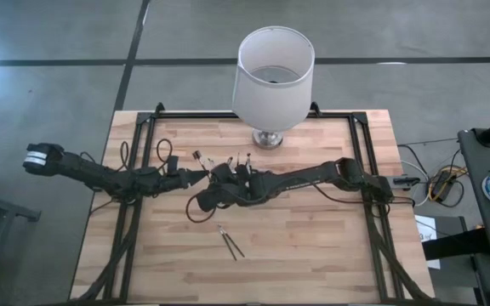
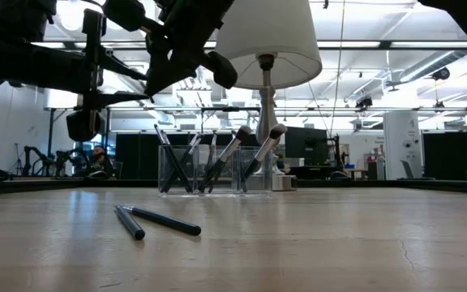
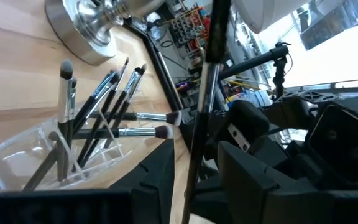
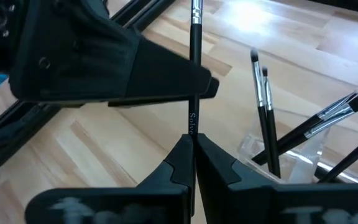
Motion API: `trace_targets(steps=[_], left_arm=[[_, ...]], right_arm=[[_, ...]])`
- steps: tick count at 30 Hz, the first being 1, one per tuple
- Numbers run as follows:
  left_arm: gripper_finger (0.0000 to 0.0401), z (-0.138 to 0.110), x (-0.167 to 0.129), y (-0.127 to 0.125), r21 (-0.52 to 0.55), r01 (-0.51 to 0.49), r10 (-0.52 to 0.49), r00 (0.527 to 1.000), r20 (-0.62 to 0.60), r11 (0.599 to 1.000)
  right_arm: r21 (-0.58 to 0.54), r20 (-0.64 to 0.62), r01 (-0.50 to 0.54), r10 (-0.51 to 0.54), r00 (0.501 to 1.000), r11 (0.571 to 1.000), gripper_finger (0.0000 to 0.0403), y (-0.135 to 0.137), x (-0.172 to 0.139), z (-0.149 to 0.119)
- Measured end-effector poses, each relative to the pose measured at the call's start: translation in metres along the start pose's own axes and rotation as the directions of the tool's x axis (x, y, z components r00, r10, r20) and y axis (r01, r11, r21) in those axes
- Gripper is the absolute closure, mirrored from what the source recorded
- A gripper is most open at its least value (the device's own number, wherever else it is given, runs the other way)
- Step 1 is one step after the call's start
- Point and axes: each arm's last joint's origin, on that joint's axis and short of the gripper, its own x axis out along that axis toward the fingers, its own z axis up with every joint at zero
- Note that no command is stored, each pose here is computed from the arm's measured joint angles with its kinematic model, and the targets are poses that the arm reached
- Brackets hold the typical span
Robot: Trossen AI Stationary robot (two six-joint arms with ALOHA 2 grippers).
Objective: Put items in baskets/containers
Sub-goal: Put the brow brush into the transparent organizer
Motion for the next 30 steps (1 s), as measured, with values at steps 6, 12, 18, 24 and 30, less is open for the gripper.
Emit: trace_targets(steps=[6,12,18,24,30], left_arm=[[0.0301,0.0012,0.0001,-0.001,0.02,0.005,-0.005,1.0,0.021,1.0],[0.0335,0.001,0.0,-0.0005,0.021,0.004,-0.004,1.0,0.021,1.0],[0.0366,0.0007,-0.0003,0.0007,0.034,0.0,0.0,1.0,0.019,0.999],[0.039,0.0006,-0.0005,0.0011,0.064,-0.001,0.0,1.0,0.018,0.998],[0.0391,0.0005,-0.0006,0.0005,0.108,0.007,-0.008,1.0,0.01,0.994]], right_arm=[[0.003,0.002,-0.003,0.003,1.0,1.0,0.0394,0.0004,-0.0001,0.0001],[0.004,0.003,-0.005,0.005,1.0,1.0,0.0394,0.0006,-0.0001,0.0002],[0.002,0.0,-0.007,0.007,1.0,1.0,0.0394,0.0006,-0.0001,0.0001],[0.0,-0.004,-0.009,0.009,1.0,1.0,0.0394,0.0007,-0.0001,0.0],[-0.005,-0.011,-0.019,0.019,1.0,1.0,0.0384,0.0019,-0.0028,-0.0003]])
